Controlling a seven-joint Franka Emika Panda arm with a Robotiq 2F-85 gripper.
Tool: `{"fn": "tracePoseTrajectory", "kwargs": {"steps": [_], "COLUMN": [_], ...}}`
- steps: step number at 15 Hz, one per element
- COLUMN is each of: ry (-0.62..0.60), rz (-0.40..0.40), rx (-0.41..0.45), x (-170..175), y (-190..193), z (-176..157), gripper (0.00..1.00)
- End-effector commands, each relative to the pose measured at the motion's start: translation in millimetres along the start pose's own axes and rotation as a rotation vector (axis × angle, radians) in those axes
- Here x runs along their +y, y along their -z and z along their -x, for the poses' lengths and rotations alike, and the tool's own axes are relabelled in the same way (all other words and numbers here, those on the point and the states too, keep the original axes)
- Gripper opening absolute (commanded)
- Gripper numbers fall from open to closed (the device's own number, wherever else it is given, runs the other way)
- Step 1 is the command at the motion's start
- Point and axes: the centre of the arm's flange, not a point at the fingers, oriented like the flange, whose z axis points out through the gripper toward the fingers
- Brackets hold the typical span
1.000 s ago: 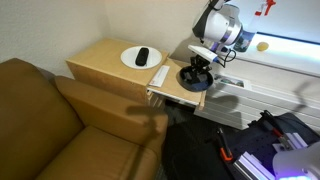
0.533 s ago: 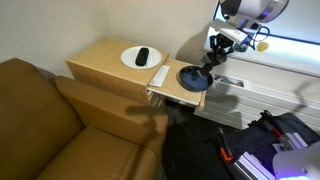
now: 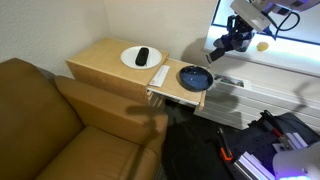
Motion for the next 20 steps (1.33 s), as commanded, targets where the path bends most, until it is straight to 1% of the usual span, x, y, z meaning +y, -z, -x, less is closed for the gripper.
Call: {"fn": "tracePoseTrajectory", "kwargs": {"steps": [1,2,5,8,9,11,12,13,14,15,16,18,20], "ry": [-0.178,-0.232,-0.412,-0.604,-0.53,-0.59,-0.597,-0.596,-0.686,-0.756,-0.809,-0.922,-1.034], "rz": [0.02,0.017,0.028,0.02,0.022,0.02,0.022,0.023,0.048,0.049,0.038,0.035,0.027], "rx": [0.072,0.094,0.179,0.259,0.233,0.273,0.279,0.278,0.328,0.346,0.358,0.385,0.404], "x": [27.3,44.2,103.7,161.6,143.9,166.3,168.2,166.5,169.6,178.0,193.5,215.1,223.8], "y": [-12.9,-5.9,14.5,33.2,41.4,52.5,52.5,50.8,37.7,32.2,29.1,29.9,22.4], "z": [-80.0,-97.9,-169.9,-240.0,-195.9,-223.1,-227.2,-227.6,-250.7,-269.7,-296.1,-333.5,-368.3], "gripper": [0.03,0.03,0.03,0.03,0.1,0.1,0.1,0.03,0.03,0.03,0.03,0.03,0.03]}}
